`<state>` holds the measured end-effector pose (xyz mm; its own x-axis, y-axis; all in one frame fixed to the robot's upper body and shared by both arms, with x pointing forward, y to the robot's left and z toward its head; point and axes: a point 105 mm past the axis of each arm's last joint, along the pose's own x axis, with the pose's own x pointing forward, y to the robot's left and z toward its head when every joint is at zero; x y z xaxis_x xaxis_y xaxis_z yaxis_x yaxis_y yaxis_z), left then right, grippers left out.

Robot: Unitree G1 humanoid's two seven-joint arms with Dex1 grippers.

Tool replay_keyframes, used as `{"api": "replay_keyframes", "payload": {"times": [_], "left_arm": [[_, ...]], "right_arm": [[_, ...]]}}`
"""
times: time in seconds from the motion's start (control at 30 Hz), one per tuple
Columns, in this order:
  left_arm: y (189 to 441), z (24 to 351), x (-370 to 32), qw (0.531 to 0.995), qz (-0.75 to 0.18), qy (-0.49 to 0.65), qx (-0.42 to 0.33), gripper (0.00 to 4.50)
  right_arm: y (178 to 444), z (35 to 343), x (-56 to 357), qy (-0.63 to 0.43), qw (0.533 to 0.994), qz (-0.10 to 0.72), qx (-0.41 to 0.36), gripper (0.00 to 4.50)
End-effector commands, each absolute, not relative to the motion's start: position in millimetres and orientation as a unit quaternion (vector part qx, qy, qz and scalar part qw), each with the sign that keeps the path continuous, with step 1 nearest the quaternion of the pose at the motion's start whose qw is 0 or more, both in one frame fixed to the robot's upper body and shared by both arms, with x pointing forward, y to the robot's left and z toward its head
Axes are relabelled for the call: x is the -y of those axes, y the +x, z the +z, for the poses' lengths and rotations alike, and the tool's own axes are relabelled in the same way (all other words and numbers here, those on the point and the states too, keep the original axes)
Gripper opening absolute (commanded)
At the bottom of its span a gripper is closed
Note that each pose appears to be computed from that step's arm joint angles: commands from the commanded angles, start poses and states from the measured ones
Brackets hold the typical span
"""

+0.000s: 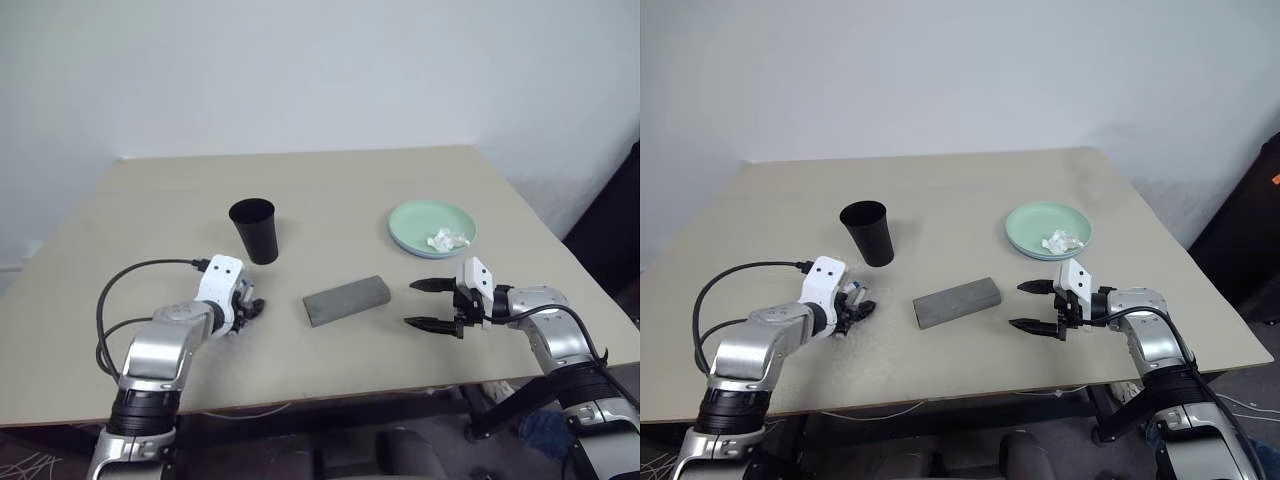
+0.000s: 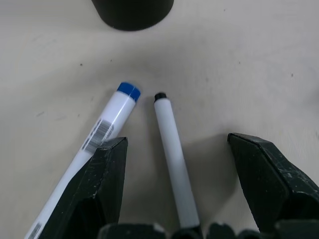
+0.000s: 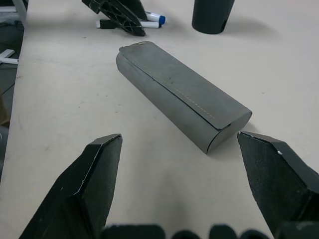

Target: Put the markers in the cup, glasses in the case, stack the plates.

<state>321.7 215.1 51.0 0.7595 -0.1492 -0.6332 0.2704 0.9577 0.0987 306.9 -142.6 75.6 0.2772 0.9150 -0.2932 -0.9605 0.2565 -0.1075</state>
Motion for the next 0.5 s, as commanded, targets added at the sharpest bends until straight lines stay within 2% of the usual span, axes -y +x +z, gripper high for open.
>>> {"api": "replay_keyframes", "payload": {"times": [0.03, 0.1, 0.37, 0.4, 0.5], "left_arm": [[327.2, 53.7, -208.1, 0.934, -0.12, 0.099, -0.321, 3.24], [326.9, 52.1, -206.8, 0.933, -0.121, 0.1, -0.324, 2.89], [325.3, 51.0, -203.8, 0.931, -0.127, 0.102, -0.326, 0.17], [324.9, 50.6, -203.6, 0.931, -0.127, 0.103, -0.327, 0.04], [324.1, 50.1, -202.2, 0.93, -0.132, 0.105, -0.326, 0.04]], "right_arm": [[309.3, 86.7, 144.5, -0.142, 0.792, 0.59, -0.062, 4.0], [309.2, 86.2, 145.4, -0.143, 0.793, 0.589, -0.062, 4.0], [310.5, 84.8, 147.3, -0.143, 0.795, 0.585, -0.063, 4.0], [310.6, 84.6, 147.5, -0.143, 0.796, 0.585, -0.063, 4.0], [311.1, 83.8, 147.8, -0.144, 0.795, 0.585, -0.063, 4.0]]}}
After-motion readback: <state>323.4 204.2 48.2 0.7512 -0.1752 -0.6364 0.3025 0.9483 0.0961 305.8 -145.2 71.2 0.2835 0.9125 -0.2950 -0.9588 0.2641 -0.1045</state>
